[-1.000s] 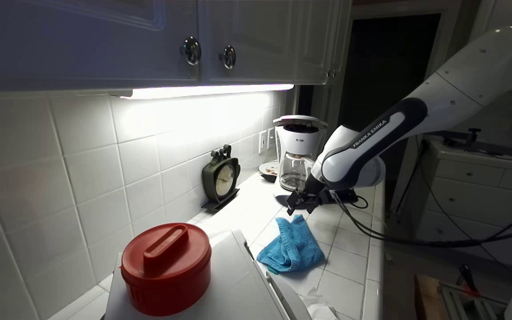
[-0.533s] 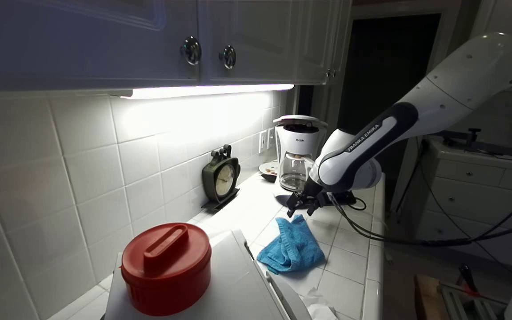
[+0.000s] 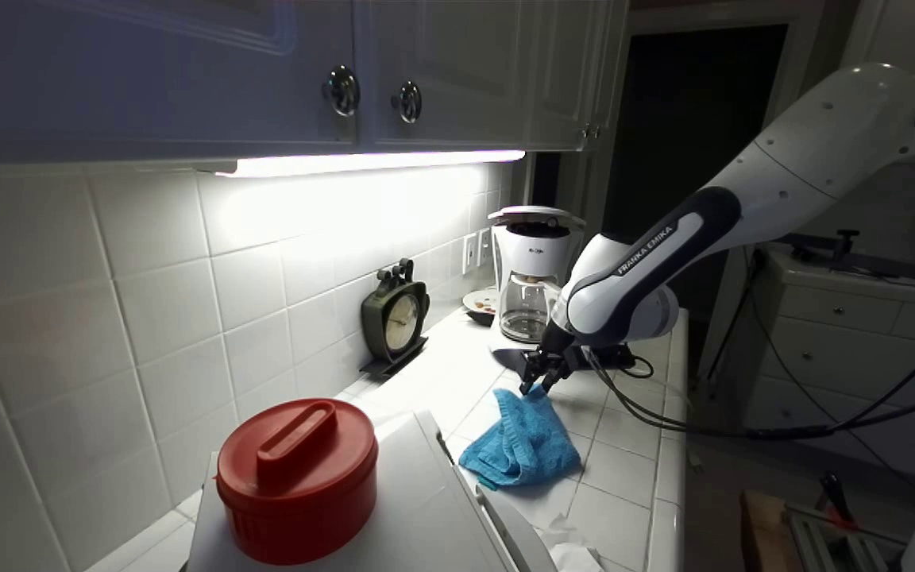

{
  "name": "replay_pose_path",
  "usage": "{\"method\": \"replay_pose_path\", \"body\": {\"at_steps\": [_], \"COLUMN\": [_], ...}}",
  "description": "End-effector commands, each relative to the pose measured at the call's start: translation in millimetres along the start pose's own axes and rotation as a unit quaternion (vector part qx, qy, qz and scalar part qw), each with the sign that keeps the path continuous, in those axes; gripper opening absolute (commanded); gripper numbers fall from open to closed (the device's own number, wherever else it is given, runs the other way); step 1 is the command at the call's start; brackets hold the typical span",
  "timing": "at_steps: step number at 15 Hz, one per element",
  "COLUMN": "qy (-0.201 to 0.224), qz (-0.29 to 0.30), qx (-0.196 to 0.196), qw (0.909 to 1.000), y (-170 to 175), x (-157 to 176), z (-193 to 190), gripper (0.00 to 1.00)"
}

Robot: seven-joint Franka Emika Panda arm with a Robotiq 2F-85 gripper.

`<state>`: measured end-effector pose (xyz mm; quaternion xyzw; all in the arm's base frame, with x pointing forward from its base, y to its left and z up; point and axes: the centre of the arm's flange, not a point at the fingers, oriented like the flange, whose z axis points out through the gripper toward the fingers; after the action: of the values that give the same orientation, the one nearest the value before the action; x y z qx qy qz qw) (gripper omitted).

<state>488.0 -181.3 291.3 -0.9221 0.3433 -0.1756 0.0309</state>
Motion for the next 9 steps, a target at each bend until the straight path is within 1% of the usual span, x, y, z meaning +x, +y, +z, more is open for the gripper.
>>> {"method": "replay_pose_path", "body": {"at_steps": [1, 2, 4, 6, 8, 9], "qy": [-0.005, -0.008, -0.006, 0.003, 0.016, 0.023], "qz": [-0.004, -0.010, -0.014, -0.019, -0.026, -0.032], "qx": [-0.004, 0.000, -0.002, -0.002, -0.006, -0.008], "qw": [1.0000, 0.9999, 0.9999, 0.9998, 0.9995, 0.9992], "y": [-14, -16, -20, -25, -30, -32], "x": [-5, -6, -8, -10, -9, -9], "z": [-19, -22, -29, -40, -53, -60], "gripper": [0.23, 0.16, 0.04, 0.00, 0.00, 0.03]}}
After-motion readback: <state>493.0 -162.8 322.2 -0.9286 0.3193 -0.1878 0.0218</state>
